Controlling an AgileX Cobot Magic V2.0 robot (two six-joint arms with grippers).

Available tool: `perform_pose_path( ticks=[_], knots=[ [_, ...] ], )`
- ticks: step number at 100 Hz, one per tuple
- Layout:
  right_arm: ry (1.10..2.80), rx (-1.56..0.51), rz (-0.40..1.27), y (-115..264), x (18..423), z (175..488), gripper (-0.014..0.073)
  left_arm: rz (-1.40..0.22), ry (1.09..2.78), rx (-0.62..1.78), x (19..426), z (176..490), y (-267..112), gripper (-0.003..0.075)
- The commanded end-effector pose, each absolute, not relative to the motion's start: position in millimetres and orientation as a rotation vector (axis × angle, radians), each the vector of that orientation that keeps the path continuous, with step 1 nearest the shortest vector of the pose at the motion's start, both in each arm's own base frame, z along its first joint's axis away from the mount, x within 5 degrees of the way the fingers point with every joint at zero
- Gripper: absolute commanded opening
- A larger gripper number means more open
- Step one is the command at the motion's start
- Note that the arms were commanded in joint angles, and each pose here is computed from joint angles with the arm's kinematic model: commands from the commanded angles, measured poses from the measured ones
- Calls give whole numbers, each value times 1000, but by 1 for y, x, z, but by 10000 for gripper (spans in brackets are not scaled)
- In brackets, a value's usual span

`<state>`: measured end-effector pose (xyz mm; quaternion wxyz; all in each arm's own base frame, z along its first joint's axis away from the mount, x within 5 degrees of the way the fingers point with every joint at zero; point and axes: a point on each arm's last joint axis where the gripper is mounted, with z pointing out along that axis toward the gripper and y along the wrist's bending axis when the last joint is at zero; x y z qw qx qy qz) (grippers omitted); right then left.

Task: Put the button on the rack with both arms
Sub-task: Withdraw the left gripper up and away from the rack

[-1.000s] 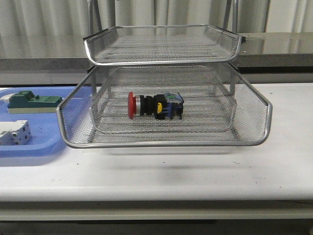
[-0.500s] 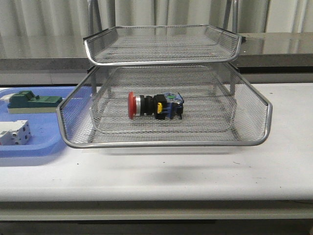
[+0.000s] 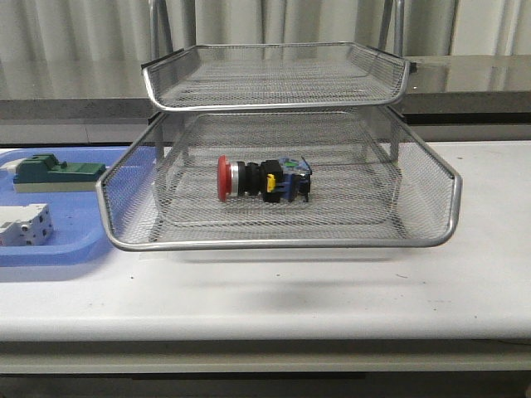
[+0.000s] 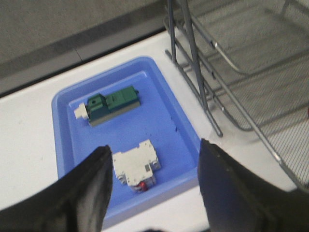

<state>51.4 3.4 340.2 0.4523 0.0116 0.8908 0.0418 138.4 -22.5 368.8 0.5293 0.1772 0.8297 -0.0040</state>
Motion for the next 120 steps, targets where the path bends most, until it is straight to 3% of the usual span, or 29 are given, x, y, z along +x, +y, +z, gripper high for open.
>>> perform_pose_path(
  ticks=[1, 16, 45, 79, 93, 115, 120],
  knots=[
    [2116, 23, 93, 3, 54, 354, -70, -35, 1788, 314, 125, 376, -21, 389],
    [2116, 23, 93, 3, 54, 354, -70, -13, 1668, 262, 103, 354, -16, 389],
    [2116, 23, 93, 3, 54, 354, -70, -27, 1607, 180, 84, 298, -11, 389],
    [2116, 23, 93, 3, 54, 354, -70, -36, 1532, 113, 82, 293, -8, 380],
    [2116, 23, 93, 3, 54, 354, -70, -36, 1532, 113, 82, 293, -8, 273],
    [2116, 23, 93, 3, 54, 354, -70, -36, 1532, 113, 82, 293, -8, -22],
    [2116, 23, 93, 3, 54, 354, -70, -36, 1532, 113, 82, 293, -8, -20]
  ],
)
